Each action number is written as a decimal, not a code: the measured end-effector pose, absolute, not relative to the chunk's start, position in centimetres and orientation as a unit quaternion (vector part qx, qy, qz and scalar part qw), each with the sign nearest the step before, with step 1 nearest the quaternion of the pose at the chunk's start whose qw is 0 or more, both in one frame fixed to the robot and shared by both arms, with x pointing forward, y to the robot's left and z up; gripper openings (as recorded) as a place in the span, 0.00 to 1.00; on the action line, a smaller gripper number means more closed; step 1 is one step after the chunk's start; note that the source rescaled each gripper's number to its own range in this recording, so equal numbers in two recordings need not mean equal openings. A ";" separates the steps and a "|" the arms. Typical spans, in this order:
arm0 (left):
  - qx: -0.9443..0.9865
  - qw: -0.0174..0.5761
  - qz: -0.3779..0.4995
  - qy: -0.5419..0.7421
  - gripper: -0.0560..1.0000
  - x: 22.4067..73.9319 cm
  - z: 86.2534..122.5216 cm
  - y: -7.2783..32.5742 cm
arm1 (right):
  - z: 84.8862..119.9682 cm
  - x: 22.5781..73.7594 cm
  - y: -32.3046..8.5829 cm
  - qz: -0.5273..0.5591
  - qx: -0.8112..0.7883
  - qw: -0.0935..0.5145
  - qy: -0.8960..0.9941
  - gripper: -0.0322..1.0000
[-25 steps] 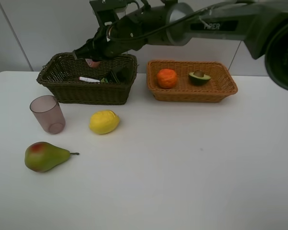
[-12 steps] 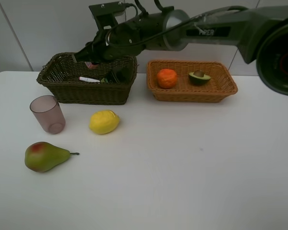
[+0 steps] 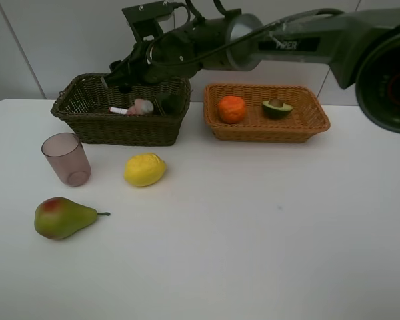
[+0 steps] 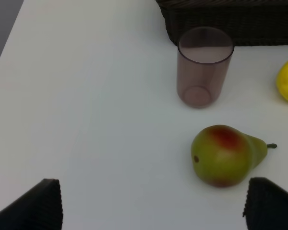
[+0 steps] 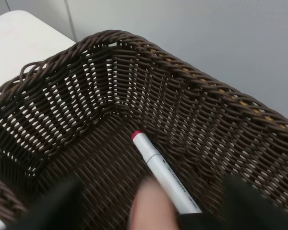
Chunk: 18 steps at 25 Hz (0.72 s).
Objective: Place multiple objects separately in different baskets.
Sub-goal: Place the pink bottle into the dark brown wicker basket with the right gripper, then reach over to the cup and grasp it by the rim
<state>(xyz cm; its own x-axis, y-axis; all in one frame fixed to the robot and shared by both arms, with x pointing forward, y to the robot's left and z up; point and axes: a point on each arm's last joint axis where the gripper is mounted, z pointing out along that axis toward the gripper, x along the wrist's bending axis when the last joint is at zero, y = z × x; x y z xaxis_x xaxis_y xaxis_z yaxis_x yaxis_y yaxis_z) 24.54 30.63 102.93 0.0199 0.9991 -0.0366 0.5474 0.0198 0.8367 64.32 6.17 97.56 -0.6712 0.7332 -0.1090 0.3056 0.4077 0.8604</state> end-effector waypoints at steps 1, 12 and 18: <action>0.622 0.351 0.322 0.622 1.00 24.5 102.9 30.6 | 97.6 64.3 6.2 0.438 0.324 0.244 0.803 0.88; 0.622 0.351 0.322 0.622 1.00 24.5 102.9 30.6 | 97.4 64.3 6.1 0.430 0.326 0.243 0.806 0.99; 0.622 0.351 0.322 0.622 1.00 24.5 102.9 30.6 | 97.6 63.9 5.4 0.386 0.343 0.233 0.824 1.00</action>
<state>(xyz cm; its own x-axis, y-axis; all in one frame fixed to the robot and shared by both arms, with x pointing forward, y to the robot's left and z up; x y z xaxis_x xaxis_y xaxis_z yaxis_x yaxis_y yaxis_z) 24.54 30.63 102.93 0.0199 0.9991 -0.0366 0.5474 0.0198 0.8367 63.89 5.37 97.62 -0.6561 0.7451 -0.1200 0.3851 0.4673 0.7959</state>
